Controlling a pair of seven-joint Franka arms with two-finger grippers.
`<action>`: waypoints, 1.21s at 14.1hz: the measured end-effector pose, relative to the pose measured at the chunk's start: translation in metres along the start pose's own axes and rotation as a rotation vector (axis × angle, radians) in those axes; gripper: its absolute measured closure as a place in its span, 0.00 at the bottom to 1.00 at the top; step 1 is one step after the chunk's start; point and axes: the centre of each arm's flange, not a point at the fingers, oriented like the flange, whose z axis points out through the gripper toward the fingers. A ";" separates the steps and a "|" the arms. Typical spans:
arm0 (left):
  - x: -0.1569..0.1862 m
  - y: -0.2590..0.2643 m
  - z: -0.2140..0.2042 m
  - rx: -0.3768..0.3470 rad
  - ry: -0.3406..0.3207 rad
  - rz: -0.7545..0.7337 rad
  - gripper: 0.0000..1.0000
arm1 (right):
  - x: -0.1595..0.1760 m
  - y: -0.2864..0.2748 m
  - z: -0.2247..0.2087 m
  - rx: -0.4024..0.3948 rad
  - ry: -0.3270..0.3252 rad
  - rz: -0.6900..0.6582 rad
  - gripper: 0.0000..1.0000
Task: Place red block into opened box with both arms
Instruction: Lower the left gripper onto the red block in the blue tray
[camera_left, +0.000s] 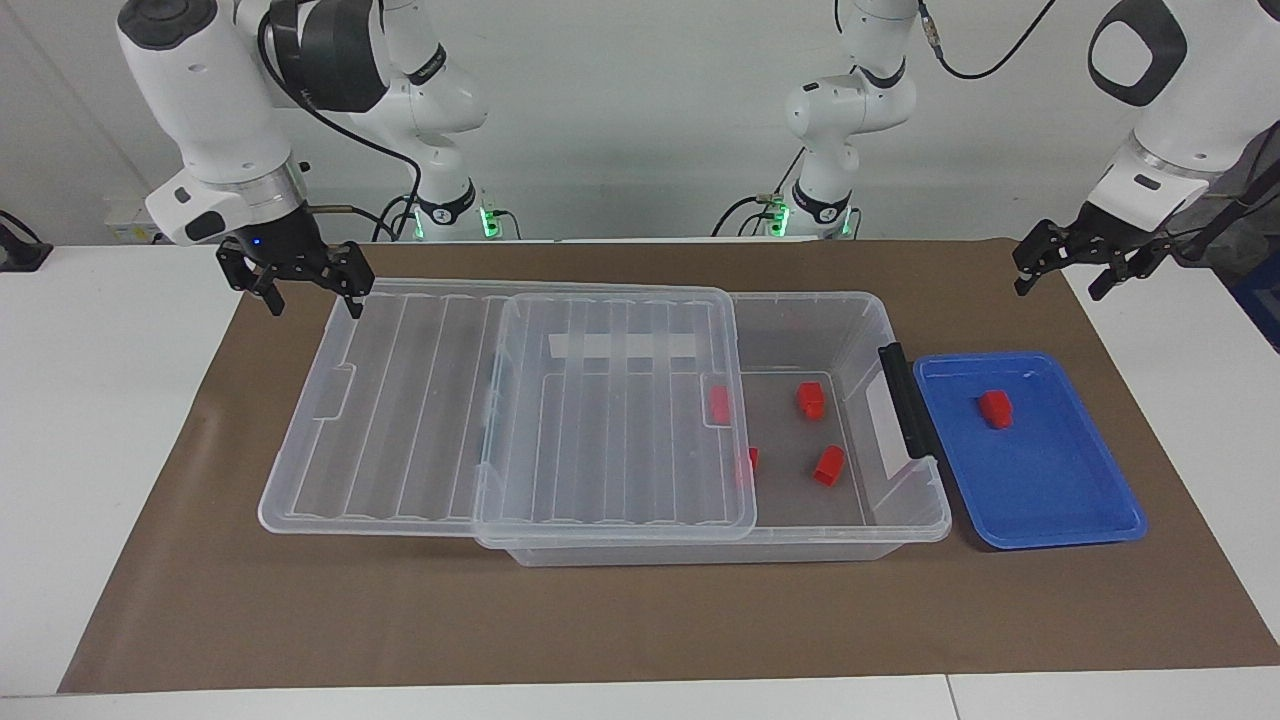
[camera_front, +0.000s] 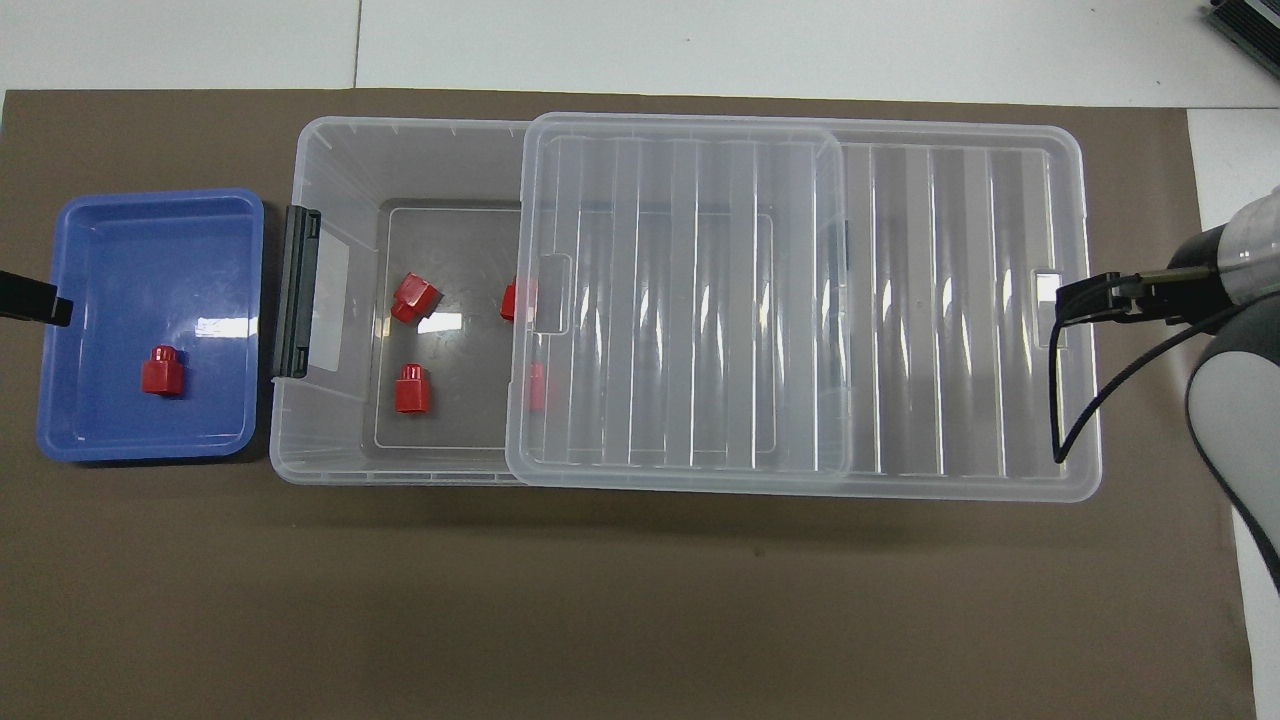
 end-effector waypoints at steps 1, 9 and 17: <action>-0.003 0.000 0.013 0.012 0.019 -0.018 0.00 | -0.001 -0.001 -0.008 0.000 0.001 0.016 0.00; -0.001 -0.054 0.155 0.073 0.035 -0.097 0.00 | -0.007 -0.001 -0.040 -0.007 -0.049 0.065 0.00; -0.020 -0.085 0.275 0.054 0.016 -0.232 0.00 | -0.008 -0.015 -0.031 -0.010 -0.079 0.040 0.00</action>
